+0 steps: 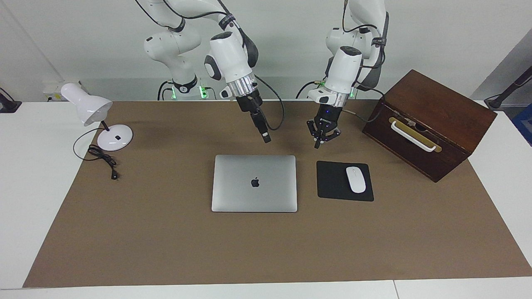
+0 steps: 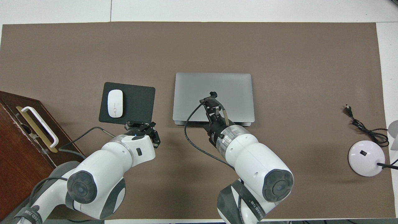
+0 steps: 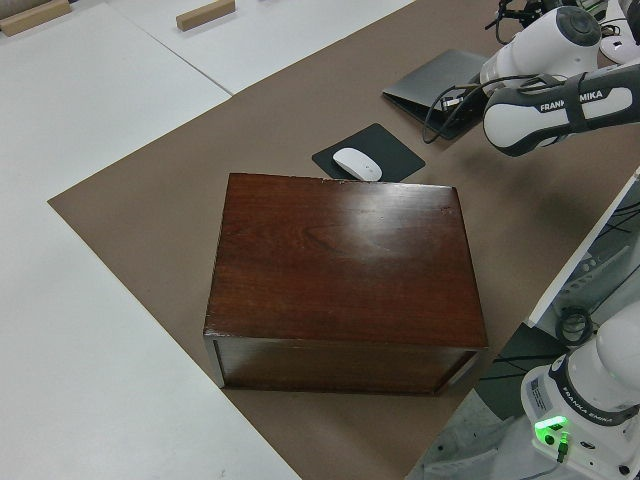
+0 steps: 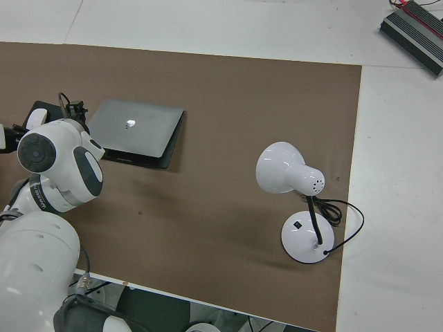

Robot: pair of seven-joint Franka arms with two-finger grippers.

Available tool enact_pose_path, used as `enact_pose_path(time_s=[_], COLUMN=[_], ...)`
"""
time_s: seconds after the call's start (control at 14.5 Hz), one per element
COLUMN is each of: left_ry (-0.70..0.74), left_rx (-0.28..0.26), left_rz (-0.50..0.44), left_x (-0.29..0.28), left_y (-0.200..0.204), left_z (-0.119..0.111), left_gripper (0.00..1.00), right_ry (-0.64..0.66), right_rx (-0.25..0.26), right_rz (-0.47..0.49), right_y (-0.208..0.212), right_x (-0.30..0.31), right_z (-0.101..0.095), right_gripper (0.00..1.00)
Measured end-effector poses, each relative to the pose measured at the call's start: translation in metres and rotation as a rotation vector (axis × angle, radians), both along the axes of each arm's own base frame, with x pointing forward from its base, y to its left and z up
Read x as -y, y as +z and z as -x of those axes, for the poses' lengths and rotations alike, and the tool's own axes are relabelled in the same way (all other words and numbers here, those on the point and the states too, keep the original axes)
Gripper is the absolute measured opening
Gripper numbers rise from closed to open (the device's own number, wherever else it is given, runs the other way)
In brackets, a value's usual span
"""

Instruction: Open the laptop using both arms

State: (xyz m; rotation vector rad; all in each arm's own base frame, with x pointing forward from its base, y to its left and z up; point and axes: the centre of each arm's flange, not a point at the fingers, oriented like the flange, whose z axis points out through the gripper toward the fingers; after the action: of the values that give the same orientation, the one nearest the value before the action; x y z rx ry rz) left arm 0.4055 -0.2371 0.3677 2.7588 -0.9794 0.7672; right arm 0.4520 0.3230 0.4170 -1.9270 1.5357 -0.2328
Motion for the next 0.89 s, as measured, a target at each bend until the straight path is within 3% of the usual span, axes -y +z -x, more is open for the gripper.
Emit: enact_pose_path(time_s=[0.69,0.89], left_ry=[-0.051,-0.071], left_rx=[0.097,0.149], left_rz=[0.042,0.066], left_x=[0.020,0.026], left_y=[-0.043,-0.060], left_z=[0.020,0.029], left_gripper=[0.01,0.01], right_ry=[-0.004,-0.005], right_rx=[0.031,0.040], right_rz=[-0.022,-0.029], right_y=[-0.032,-0.045], right_x=[0.001,0.000], right_z=[0.001,-0.001], right_gripper=[1.00,1.00])
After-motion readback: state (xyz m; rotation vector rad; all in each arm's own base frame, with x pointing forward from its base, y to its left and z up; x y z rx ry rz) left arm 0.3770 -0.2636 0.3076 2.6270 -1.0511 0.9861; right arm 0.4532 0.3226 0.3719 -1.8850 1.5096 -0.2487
